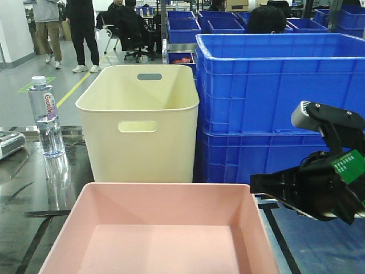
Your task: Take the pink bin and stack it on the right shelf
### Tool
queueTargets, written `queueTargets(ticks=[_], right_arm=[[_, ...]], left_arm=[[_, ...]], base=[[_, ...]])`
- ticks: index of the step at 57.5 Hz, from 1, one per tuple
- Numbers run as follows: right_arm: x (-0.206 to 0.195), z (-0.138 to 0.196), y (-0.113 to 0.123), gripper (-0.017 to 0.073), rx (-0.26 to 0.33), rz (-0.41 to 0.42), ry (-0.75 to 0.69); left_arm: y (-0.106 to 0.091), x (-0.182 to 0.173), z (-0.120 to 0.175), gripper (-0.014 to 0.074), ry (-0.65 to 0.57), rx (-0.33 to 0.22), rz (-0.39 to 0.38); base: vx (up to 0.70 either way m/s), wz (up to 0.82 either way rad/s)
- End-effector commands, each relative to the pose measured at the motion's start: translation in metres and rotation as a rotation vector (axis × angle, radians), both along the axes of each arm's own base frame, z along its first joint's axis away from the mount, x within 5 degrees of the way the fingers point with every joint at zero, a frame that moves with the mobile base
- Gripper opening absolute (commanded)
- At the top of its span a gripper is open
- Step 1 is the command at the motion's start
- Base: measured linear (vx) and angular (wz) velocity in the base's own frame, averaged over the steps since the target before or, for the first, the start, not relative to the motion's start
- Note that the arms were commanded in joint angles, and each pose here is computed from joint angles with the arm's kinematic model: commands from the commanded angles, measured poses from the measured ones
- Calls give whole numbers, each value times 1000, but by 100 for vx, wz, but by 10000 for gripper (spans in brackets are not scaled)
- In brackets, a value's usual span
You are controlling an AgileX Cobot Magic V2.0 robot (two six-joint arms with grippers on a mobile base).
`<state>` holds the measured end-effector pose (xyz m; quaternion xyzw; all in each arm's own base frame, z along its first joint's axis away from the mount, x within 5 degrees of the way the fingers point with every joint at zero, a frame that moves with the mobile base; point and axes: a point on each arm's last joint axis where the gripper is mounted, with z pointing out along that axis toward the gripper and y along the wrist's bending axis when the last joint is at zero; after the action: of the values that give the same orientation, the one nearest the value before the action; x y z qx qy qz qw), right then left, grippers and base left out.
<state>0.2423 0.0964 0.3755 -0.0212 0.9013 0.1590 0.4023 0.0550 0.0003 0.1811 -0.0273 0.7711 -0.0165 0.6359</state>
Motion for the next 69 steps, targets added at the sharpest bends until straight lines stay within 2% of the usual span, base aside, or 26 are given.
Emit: queueTargets(ticks=[1, 8, 13, 16, 20, 25, 27, 30, 37, 41, 48, 59, 63, 69], right_arm=[[-1, 20, -3, -11, 0, 1, -121], [-15, 30, -9, -11, -36, 36, -181], [-35, 38, -17, -11, -55, 74, -359], [-47, 31, -26, -10, -79, 80, -452], [-66, 18, -40, -9, -57, 37, -560], [-94, -3, -61, -8, -22, -66, -668], [-105, -14, -68, -8, -28, -100, -697], [-121, -32, -77, -8, -66, -138, -730], [-154, -70, -90, -8, -204, -179, -769], [-168, -90, -93, -8, -254, -199, -774], [-183, -123, -96, -8, -267, -236, -775], [-186, -178, -96, -8, -270, -231, -758], [-187, -183, -97, -8, -316, -212, -689], [-187, -183, -98, -8, -384, -195, -705]], left_arm=[[0, 0, 3, -8, -79, -16, 5], [0, 0, 3, -8, -79, -16, 5], [0, 0, 3, -8, -79, -16, 5], [0, 0, 3, -8, -79, -16, 5], [0, 0, 3, -8, -79, -16, 5], [0, 0, 3, -8, -79, -16, 5], [0, 0, 3, -8, -79, -16, 5], [0, 0, 3, -8, -79, -16, 5], [0, 0, 3, -8, -79, -16, 5], [0, 0, 3, -8, -79, -16, 5], [0, 0, 3, -8, -79, -16, 5], [0, 0, 3, -8, -79, -16, 5], [0, 0, 3, -8, -79, -16, 5], [0, 1, 3, -8, -77, -16, 5]], base=[[0, 0], [0, 0], [0, 0], [0, 0], [0, 0], [0, 0], [0, 0], [0, 0], [0, 0], [0, 0], [0, 0], [0, 0], [0, 0], [0, 0]])
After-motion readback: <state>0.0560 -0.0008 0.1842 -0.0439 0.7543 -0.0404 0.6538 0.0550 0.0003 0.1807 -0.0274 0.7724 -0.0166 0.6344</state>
